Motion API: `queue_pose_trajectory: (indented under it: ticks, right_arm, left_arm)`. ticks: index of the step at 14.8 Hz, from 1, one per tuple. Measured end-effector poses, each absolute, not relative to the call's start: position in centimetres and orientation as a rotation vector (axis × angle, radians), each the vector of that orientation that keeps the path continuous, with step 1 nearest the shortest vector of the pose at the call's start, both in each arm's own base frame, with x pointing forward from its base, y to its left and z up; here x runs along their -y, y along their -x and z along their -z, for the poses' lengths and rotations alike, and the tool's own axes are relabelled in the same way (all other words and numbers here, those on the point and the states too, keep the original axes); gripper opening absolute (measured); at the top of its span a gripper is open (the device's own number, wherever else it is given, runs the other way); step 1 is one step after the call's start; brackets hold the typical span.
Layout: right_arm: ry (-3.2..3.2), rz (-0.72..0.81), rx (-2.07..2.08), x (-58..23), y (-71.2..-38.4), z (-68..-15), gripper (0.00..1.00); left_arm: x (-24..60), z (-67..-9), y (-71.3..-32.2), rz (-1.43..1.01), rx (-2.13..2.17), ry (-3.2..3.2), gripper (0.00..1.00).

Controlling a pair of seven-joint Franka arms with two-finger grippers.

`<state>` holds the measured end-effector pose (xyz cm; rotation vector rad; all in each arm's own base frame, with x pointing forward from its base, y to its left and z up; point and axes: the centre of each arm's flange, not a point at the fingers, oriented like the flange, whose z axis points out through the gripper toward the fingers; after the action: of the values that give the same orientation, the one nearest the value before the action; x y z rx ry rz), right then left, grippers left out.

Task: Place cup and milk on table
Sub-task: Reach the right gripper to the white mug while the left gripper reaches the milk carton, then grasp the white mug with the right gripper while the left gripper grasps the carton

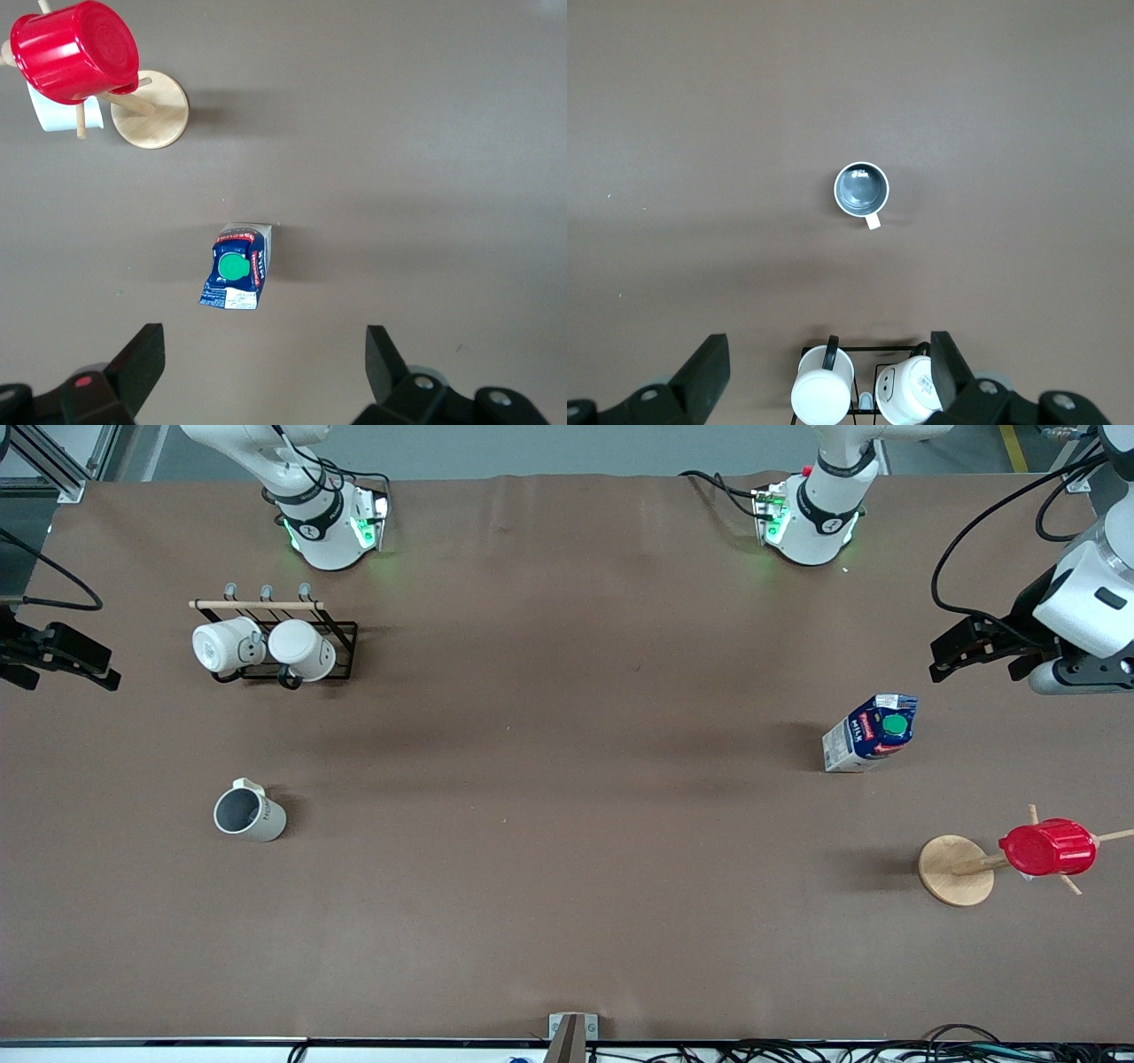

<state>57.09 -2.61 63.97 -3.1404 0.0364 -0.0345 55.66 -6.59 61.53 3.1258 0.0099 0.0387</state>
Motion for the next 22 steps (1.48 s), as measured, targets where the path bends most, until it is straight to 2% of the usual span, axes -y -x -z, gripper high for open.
queue_pose_trajectory:
  ticks: [5, 9, 13, 16, 22]
  right_arm:
    - [3.141, 0.04, -0.036, 2.6, -57.1, -64.0, 1.0]
    - [3.165, 0.019, -0.03, 2.7, -58.1, -61.9, 1.0]
    - [3.182, -0.064, -0.02, 2.9, -61.9, -50.9, 1.0]
    - [3.187, -0.069, -0.003, 3.2, -63.2, -42.0, 1.0]
    - [3.192, -0.078, 0.038, 6.4, -64.7, -31.6, 1.0]
  left_arm:
    - [6.4, -60.1, -55.9, 0.001, -0.016, -3.129, 1.0]
    - [6.4, -54.6, -56.9, 0.029, -0.021, -3.131, 1.0]
    - [6.2, -47.4, -57.1, 0.005, -0.03, -3.13, 1.0]
    - [5.0, -43.4, -57.1, 0.039, -0.062, -3.132, 1.0]
    - [4.1, -39.8, -57.4, 0.092, -0.037, -3.182, 0.99]
